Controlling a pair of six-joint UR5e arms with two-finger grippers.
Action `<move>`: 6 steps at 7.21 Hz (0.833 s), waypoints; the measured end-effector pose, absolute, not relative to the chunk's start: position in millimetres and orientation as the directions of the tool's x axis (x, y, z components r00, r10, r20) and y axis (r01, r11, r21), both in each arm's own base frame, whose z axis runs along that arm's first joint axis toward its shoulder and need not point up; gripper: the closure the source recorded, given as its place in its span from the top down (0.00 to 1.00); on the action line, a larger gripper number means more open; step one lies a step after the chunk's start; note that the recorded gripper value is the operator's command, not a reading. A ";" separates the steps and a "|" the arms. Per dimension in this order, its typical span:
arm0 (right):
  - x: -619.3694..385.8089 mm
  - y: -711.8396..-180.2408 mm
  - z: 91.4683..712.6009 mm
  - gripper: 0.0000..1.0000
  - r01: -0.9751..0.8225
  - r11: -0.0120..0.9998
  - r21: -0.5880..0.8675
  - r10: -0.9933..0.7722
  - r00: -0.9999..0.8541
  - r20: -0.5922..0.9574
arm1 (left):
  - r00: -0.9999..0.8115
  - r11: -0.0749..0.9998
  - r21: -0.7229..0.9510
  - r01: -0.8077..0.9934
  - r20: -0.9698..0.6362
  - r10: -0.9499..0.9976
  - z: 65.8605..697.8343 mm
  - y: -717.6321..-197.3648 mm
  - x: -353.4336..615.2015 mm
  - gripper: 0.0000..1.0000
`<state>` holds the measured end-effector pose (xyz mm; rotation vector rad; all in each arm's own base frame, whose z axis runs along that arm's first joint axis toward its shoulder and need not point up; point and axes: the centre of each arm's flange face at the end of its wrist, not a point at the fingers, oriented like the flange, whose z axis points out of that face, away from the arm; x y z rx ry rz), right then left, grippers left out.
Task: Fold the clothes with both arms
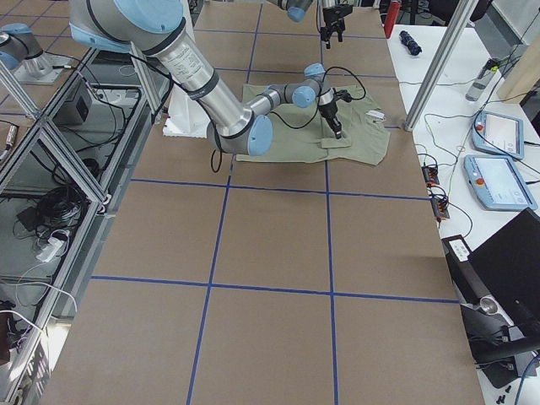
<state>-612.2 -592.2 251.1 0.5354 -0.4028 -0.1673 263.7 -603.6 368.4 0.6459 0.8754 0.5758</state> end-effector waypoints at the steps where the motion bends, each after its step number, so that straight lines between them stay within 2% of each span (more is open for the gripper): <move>1: -603.4 -595.3 252.4 0.00 0.055 0.845 0.533 -0.264 0.909 0.324 | 0.517 0.669 0.718 -0.192 -0.506 0.690 367.8 -603.6 263.6 1.00; 5: -544.3 -609.3 299.4 0.00 0.134 0.817 0.562 -0.324 0.911 0.254 | 0.516 0.665 0.723 -0.189 -0.503 0.693 364.8 -602.6 262.9 1.00; 6: -535.0 -611.1 311.6 0.49 0.148 0.815 0.561 -0.330 0.913 0.238 | 0.515 0.664 0.724 -0.188 -0.503 0.694 364.4 -602.4 262.8 1.00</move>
